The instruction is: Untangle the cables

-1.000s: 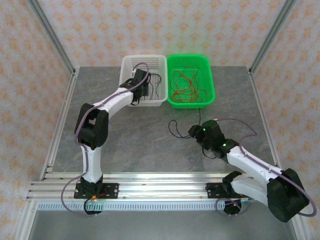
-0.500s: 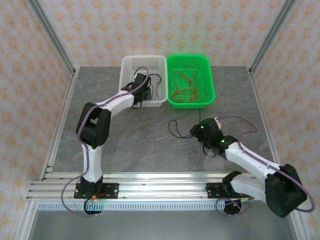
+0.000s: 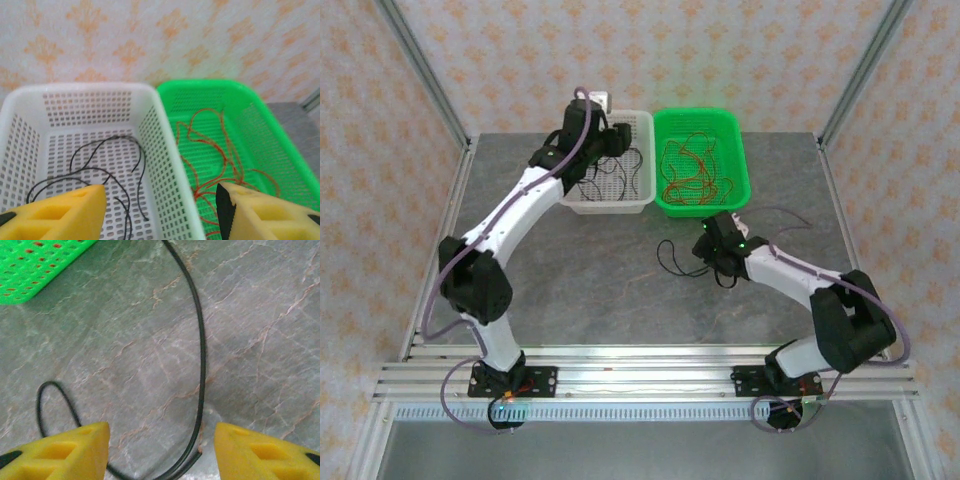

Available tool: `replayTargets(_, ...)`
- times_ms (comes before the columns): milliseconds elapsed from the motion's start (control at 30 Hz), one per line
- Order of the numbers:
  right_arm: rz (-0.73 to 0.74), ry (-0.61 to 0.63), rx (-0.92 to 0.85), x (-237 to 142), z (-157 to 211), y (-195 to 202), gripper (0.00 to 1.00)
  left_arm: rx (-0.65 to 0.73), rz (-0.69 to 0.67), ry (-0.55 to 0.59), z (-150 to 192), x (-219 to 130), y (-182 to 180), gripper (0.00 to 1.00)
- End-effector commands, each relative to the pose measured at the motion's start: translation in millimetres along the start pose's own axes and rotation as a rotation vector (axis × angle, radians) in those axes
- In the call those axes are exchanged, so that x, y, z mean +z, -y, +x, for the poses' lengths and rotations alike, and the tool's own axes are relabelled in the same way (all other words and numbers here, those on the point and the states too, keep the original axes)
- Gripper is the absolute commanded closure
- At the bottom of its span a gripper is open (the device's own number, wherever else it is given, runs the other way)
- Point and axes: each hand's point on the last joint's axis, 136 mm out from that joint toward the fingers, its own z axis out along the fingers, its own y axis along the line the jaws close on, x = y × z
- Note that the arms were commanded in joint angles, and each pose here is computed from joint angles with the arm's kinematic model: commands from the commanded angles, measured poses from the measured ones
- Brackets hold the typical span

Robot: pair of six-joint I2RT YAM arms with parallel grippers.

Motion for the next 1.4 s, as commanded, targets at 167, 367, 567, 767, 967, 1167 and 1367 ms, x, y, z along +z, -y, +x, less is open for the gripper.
replayTargets(167,0.157,-0.003,-0.03,18,-11,15,0.45,0.024,0.098,-0.012,19,-56,12,0.39)
replayTargets(367,0.209,-0.006,-0.021,32,-11,20,0.5,0.019,0.124,0.007,30,-89,11,0.39)
replayTargets(567,0.249,0.009,-0.009,40,-12,26,0.64,0.016,0.146,0.037,36,-117,11,0.4)
replayTargets(767,0.263,0.061,0.008,35,-22,28,0.79,0.015,0.169,0.059,40,-139,13,0.4)
replayTargets(967,0.236,0.122,0.022,19,-34,24,1.0,0.014,0.19,0.07,49,-154,18,0.4)
replayTargets(1167,0.125,0.174,0.002,-11,-45,10,1.0,0.011,0.21,0.054,70,-163,22,0.4)
replayTargets(1367,-0.038,0.183,-0.047,-47,-46,-9,1.0,0.001,0.249,0.022,104,-166,26,0.41)
